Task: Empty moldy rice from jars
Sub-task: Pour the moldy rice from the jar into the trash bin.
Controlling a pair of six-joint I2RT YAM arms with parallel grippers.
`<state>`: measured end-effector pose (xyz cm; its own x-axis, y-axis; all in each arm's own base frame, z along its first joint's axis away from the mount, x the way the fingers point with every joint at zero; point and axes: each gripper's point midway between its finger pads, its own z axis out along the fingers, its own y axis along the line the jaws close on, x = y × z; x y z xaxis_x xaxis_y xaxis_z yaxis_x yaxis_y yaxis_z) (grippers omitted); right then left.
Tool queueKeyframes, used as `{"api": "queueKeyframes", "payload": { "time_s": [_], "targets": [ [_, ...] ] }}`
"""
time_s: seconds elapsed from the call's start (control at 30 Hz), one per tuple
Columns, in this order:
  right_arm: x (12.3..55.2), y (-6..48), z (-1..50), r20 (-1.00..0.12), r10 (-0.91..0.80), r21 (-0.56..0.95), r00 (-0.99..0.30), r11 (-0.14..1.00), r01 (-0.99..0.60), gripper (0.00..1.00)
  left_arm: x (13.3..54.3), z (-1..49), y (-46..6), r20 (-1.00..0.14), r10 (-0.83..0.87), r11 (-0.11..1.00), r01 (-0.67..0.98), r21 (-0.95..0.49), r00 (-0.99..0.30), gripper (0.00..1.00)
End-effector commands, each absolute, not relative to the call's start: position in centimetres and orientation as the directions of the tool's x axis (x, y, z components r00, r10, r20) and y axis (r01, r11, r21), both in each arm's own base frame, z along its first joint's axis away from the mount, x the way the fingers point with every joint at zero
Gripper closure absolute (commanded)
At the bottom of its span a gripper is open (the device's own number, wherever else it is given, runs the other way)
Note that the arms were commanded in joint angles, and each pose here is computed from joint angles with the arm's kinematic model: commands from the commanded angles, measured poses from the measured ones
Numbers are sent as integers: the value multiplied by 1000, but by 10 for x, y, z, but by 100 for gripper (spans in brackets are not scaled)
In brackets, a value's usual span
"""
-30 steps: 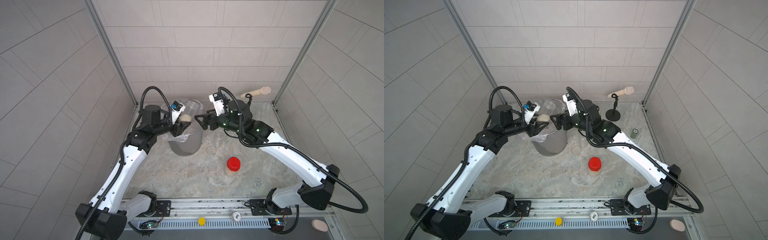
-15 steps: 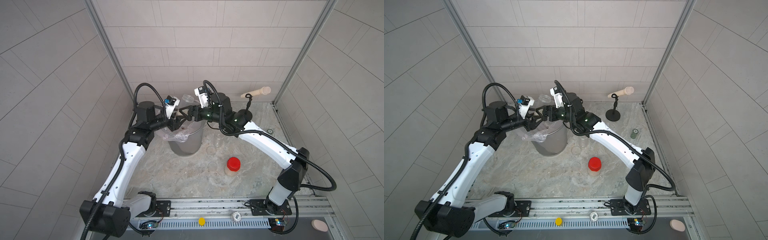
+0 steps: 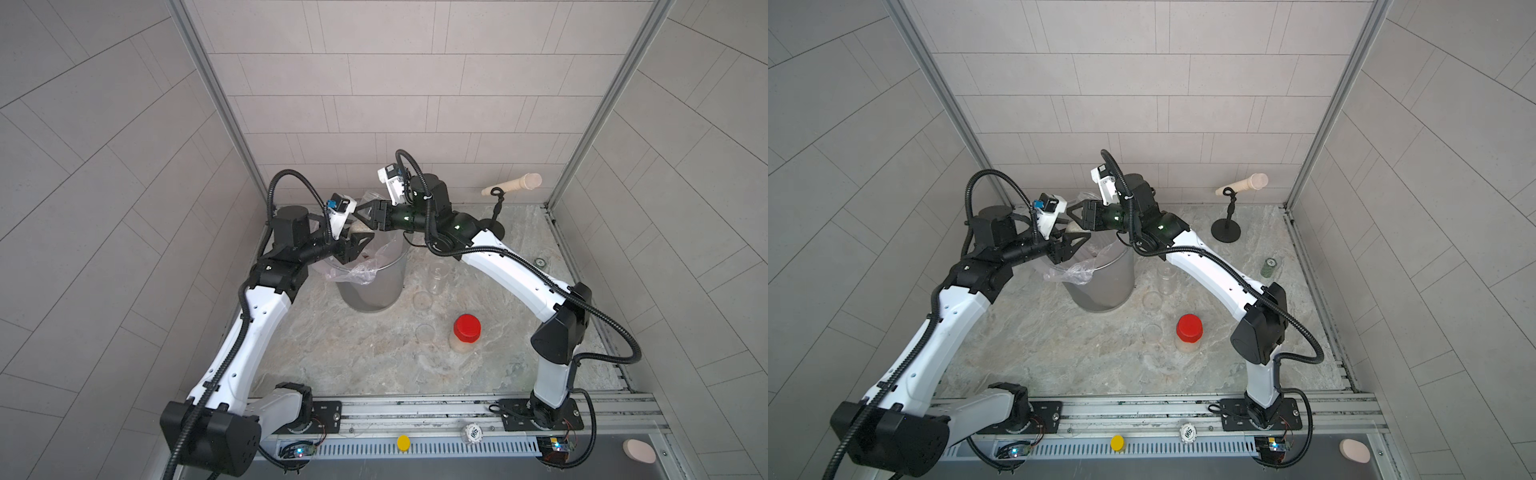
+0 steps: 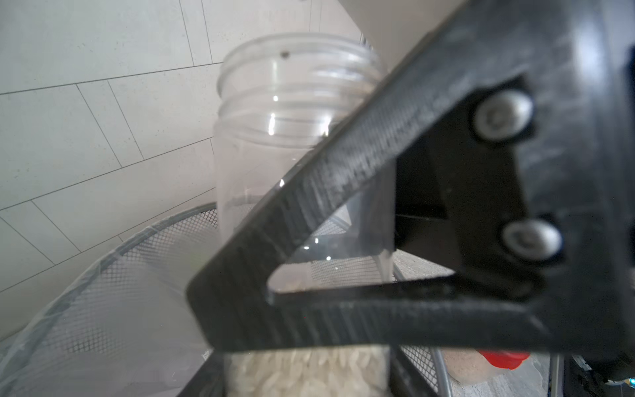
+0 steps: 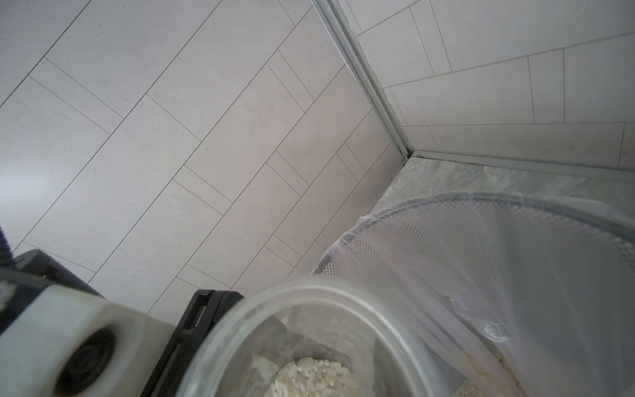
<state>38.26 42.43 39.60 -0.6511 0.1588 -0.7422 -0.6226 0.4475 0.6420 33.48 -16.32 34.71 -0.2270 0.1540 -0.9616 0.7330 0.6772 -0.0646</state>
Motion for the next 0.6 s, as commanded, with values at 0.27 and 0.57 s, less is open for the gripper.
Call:
{"api": "queueKeyframes", "payload": {
  "time_s": [0.27,0.57],
  "targets": [
    [389,445,399,-607,190,766,-772,399,-504,67,321,382,-136,-995,46,797,603,-16,-88,2],
    [394,457,403,-451,275,872,-849,337,-354,70,292,388,-100,-981,-191,878,439,-191,-45,0]
  ]
}}
